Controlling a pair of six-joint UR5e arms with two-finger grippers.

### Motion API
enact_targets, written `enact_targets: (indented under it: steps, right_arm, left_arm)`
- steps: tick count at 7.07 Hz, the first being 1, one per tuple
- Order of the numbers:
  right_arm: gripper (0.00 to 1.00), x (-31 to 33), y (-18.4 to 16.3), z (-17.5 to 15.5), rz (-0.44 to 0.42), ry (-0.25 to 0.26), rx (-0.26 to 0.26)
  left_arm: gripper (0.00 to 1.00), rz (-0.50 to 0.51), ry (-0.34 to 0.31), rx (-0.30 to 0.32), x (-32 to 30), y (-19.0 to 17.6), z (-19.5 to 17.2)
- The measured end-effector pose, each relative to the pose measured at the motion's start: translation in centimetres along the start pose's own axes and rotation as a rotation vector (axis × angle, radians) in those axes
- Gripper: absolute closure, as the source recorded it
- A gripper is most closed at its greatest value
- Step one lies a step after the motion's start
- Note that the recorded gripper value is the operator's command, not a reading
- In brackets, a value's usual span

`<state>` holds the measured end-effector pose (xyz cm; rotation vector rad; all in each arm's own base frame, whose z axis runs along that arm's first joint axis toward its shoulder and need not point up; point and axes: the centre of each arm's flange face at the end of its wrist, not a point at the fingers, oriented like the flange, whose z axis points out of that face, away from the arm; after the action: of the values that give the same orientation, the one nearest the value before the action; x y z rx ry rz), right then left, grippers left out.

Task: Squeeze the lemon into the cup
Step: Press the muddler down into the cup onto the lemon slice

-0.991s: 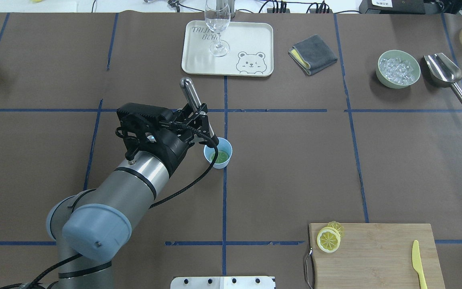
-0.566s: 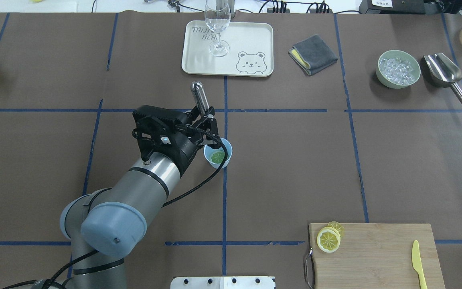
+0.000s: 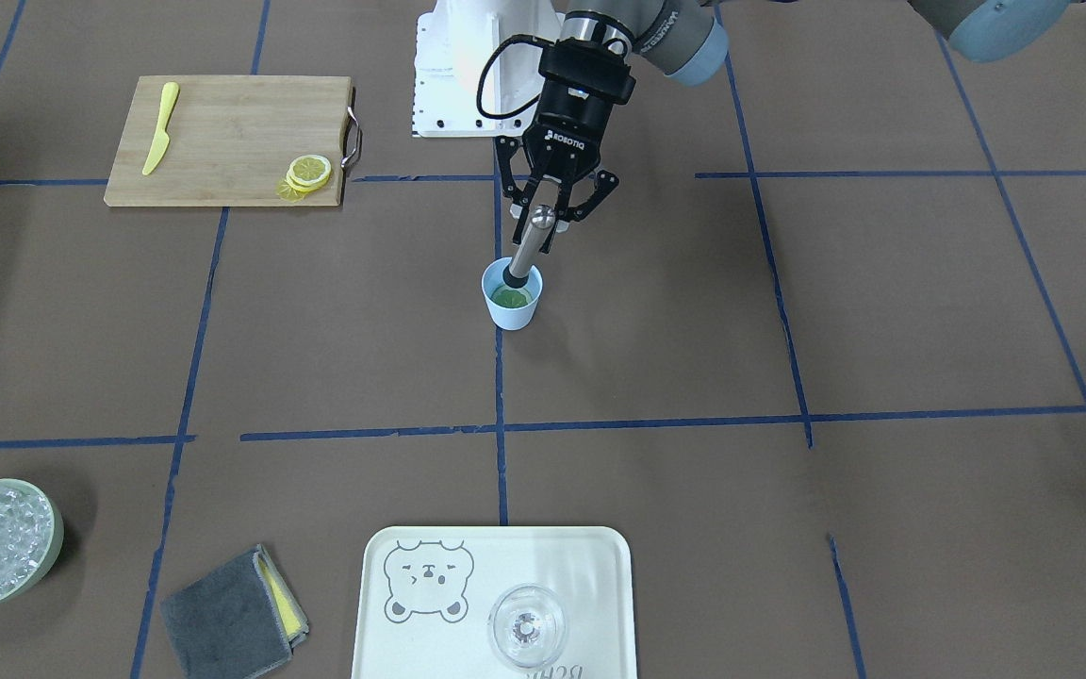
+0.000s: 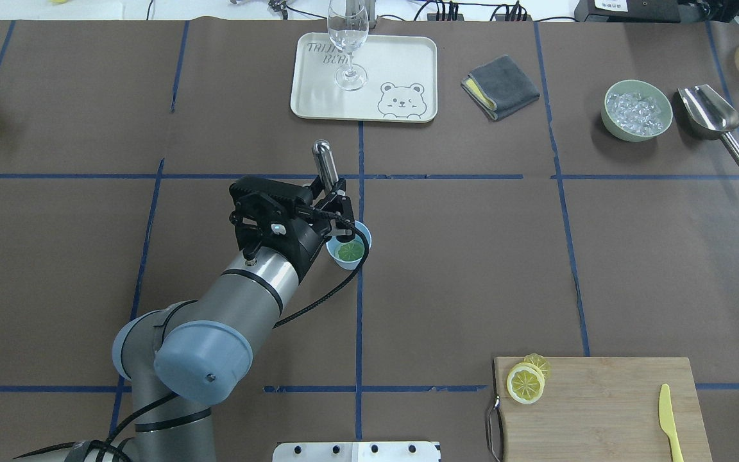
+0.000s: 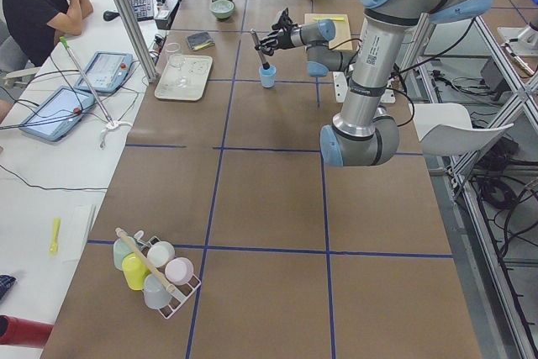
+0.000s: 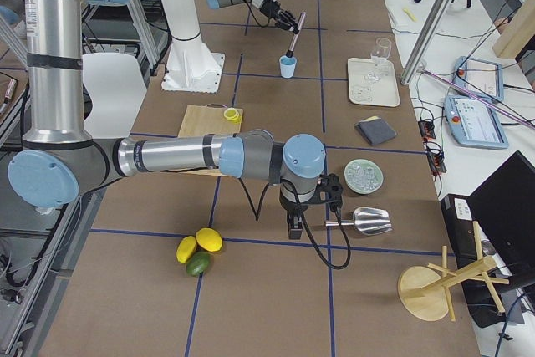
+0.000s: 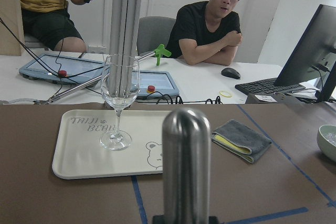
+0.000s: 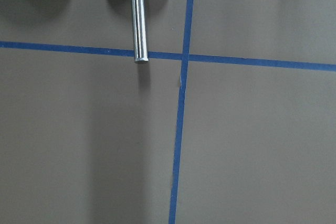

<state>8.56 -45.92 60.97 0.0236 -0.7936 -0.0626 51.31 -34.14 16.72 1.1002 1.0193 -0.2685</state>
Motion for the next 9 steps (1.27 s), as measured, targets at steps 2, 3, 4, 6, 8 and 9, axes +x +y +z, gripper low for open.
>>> enact_targets:
  steps: [2, 3, 4, 6, 8, 9]
  right_arm:
    - [0.00, 0.0, 0.0, 0.0, 0.000, 0.000, 0.001]
    - [0.00, -0.1, 0.0, -0.1, -0.001, 0.000, 0.001]
    - [0.00, -0.1, 0.0, -0.1, -0.001, 0.000, 0.002]
    - [0.00, -0.2, 0.0, -0.1, -0.003, 0.000, 0.003]
    - [0.00, -0.3, -0.1, -0.3, -0.006, 0.000, 0.006]
    - [0.00, -0.3, -0.2, -0.3, -0.007, 0.000, 0.007]
  left_arm:
    - [1.00, -0.005, 0.005, 0.003, -0.6, 1.9, 1.3]
    - [1.00, -0.005, 0.006, 0.001, -0.7, 2.6, 1.7]
    - [1.00, -0.002, 0.006, -0.005, -0.7, 3.3, 1.9]
    - [1.00, 0.010, 0.003, -0.027, -0.5, 5.0, 2.1]
    - [1.00, 0.014, 0.017, -0.040, -0.1, 5.1, 2.0]
    - [1.00, 0.016, 0.045, -0.054, 0.3, 4.1, 1.6]
